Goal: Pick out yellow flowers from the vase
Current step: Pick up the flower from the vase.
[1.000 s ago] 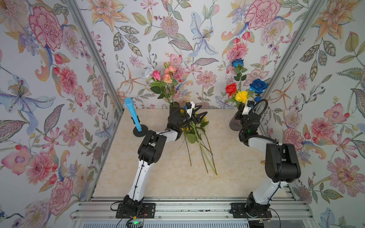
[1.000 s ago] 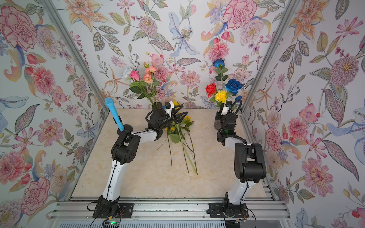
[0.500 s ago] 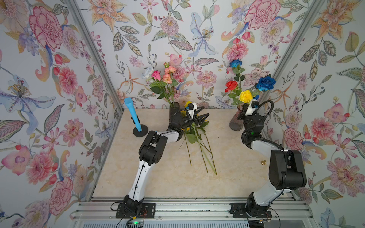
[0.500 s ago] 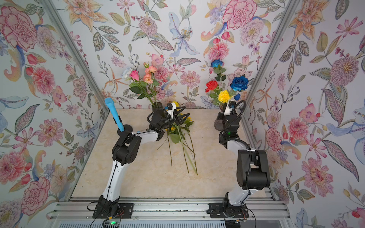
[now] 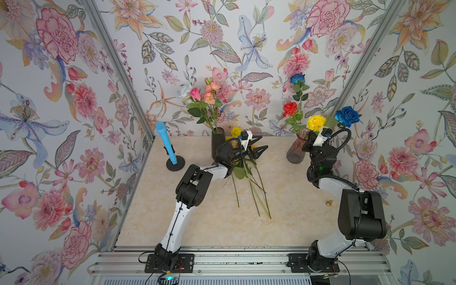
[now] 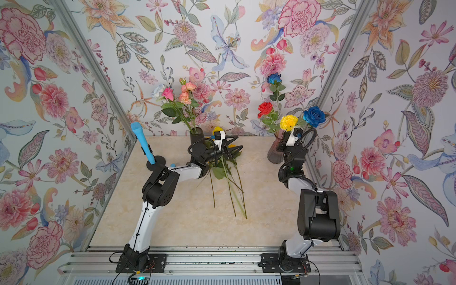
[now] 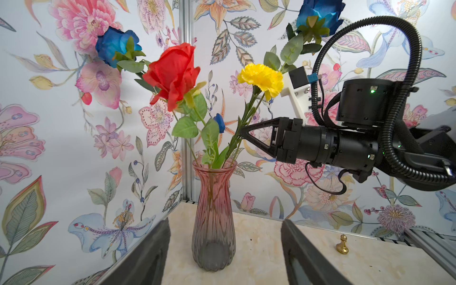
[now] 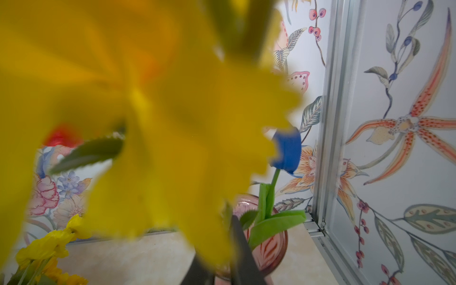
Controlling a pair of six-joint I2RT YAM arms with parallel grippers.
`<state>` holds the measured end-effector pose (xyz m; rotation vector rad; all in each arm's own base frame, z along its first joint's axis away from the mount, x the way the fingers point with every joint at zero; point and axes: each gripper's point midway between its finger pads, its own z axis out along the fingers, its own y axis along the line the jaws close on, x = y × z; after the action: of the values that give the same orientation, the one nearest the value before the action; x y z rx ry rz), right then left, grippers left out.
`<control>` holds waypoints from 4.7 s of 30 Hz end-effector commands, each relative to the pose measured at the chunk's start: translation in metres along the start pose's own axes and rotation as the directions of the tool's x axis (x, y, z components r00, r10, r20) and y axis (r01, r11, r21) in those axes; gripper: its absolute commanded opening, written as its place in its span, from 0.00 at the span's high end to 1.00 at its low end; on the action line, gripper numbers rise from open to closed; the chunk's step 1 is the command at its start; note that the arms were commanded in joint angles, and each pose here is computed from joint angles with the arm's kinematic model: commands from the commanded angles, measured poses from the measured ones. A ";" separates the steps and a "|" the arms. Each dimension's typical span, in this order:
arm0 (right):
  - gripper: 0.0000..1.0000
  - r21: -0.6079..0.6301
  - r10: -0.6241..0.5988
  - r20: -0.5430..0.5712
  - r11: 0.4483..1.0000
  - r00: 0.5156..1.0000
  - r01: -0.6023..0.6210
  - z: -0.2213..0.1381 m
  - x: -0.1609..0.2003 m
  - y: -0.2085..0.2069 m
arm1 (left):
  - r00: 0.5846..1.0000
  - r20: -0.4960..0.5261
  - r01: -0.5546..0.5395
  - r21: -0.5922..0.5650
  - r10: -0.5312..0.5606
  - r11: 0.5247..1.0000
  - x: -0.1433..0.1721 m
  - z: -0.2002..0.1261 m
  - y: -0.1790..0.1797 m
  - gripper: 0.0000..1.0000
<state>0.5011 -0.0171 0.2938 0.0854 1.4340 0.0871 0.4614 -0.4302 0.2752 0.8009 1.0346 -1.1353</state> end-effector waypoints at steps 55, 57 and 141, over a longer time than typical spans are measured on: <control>0.89 -0.333 0.086 0.096 0.942 0.992 -0.049 -0.044 -0.060 0.056 | 0.945 0.210 -0.276 0.090 0.252 0.957 -0.012 0.115 -0.058 0.17; 0.89 -0.331 0.076 0.105 0.943 0.992 -0.037 -0.046 -0.064 0.057 | 0.942 0.218 -0.277 0.080 0.254 0.958 -0.015 0.116 -0.058 0.16; 0.88 -0.376 -0.126 0.156 0.910 0.980 0.177 -0.072 -0.092 0.095 | 0.835 0.465 -0.313 -0.041 0.296 0.949 -0.111 0.120 -0.097 0.35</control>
<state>0.4252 0.0627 0.3776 -0.3044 1.2938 0.2480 0.4020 -0.5435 0.3778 0.6843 0.5679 -1.0357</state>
